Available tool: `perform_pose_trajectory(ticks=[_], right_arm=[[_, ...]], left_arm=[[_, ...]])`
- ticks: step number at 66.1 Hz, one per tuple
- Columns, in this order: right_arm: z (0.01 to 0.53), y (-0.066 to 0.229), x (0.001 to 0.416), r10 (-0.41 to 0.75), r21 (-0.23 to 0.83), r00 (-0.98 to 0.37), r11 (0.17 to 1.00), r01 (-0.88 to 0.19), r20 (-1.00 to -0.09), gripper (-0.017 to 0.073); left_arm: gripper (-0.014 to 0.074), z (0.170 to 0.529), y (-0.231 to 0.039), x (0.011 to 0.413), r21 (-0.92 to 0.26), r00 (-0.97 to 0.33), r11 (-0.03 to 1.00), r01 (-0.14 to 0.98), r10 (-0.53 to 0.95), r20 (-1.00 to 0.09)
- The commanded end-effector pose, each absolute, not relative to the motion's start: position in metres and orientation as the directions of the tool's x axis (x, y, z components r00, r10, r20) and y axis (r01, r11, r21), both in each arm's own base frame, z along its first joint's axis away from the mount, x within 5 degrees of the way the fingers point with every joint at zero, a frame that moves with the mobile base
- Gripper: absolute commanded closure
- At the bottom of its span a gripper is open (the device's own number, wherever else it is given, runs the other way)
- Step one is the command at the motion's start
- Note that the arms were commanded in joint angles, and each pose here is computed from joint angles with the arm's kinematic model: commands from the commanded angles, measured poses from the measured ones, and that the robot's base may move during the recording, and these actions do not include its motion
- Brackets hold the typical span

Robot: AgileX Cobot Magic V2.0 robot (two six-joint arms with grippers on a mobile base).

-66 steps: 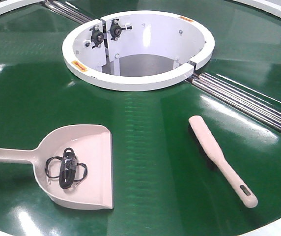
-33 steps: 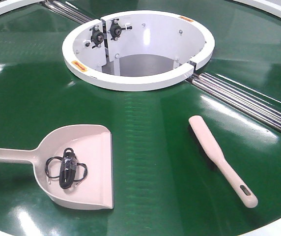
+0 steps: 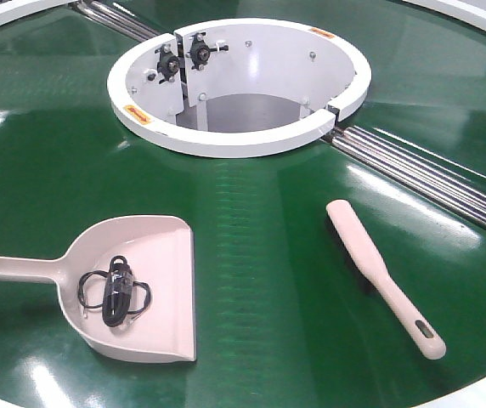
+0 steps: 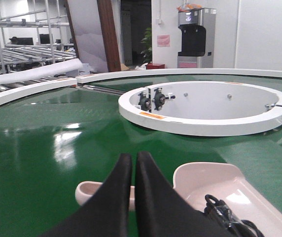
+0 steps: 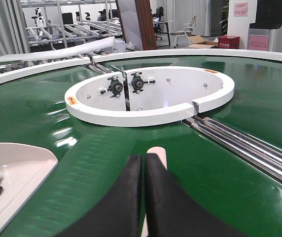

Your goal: Clean and inspect green conveyor with broom and dustpan

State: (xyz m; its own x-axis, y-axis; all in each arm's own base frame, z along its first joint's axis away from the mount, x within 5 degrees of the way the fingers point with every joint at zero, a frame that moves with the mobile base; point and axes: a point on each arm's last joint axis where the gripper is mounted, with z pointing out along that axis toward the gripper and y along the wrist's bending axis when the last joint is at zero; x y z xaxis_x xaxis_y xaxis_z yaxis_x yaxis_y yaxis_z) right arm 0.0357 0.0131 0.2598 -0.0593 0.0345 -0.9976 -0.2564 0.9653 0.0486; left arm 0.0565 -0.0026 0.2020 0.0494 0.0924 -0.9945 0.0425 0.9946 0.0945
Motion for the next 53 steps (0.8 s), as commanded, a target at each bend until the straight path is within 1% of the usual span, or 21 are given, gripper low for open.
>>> perform_pose_trajectory(ticks=[1,53], right_arm=[[0.2754,0.0116,0.0348,0.056,0.046,0.035,0.969,-0.243,-0.998,0.0568],[0.2754,0.0116,0.0348,0.056,0.046,0.035,0.969,-0.243,-0.998,0.0568]], left_arm=[[0.06,0.2047,-0.0024,0.0554,0.086,0.111,0.996,0.033,0.082,-0.99],[0.06,0.205,-0.0024,0.0554,0.083,0.111,0.996,0.033,0.079,-0.991]])
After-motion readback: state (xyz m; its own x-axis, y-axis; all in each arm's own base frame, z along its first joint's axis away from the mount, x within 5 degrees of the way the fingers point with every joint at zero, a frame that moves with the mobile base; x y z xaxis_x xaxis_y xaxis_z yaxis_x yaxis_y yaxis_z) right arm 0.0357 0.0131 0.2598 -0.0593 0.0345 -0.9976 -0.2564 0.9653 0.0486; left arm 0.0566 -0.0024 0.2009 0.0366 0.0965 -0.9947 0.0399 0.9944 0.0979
